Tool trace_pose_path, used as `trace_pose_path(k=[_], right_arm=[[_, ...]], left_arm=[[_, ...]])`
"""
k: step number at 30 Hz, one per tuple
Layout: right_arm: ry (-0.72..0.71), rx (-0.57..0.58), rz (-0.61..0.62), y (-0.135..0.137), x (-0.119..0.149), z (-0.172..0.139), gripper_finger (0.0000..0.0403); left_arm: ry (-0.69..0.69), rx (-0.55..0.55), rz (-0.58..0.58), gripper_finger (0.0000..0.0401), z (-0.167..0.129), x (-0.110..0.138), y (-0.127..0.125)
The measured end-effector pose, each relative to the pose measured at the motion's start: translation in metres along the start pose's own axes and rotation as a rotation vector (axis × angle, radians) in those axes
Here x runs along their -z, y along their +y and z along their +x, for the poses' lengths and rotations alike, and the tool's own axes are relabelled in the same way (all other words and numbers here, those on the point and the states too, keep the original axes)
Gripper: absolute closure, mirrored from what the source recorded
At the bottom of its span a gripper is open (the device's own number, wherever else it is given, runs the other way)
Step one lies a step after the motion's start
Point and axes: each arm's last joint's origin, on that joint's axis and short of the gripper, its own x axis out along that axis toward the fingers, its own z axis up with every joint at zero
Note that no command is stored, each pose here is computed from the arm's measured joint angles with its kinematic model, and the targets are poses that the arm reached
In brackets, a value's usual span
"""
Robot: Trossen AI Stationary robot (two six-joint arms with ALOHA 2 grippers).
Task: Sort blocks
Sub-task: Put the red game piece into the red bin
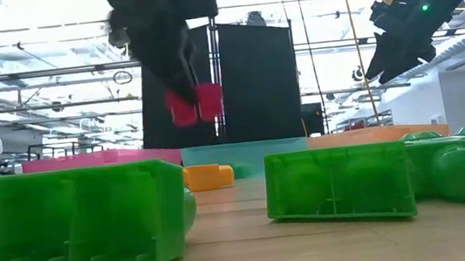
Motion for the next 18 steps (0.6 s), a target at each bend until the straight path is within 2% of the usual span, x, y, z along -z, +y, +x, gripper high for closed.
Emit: trace_pose_path(k=[3, 6, 8, 12, 18], right_arm=[[0.000, 0.000, 0.001, 0.000, 0.000, 0.000, 0.0088], [0.000, 0.000, 0.001, 0.000, 0.000, 0.000, 0.0088], [-0.001, 0.000, 0.001, 0.000, 0.000, 0.000, 0.0088], [-0.003, -0.001, -0.001, 0.000, 0.000, 0.000, 0.0088], [-0.010, -0.002, 0.000, 0.000, -0.001, 0.000, 0.0088]], left_arm=[[-0.026, -0.196, -0.279, 0.0263, -0.027, 0.006, 0.037], [0.001, -0.373, -0.485, 0.0263, -0.051, 0.024, 0.068], [0.019, -0.448, -0.608, 0.0263, -0.065, 0.038, 0.087], [0.026, -0.470, -0.778, 0.0263, -0.071, 0.067, 0.110], [0.052, -0.430, -0.888, 0.0263, -0.046, 0.103, 0.132]])
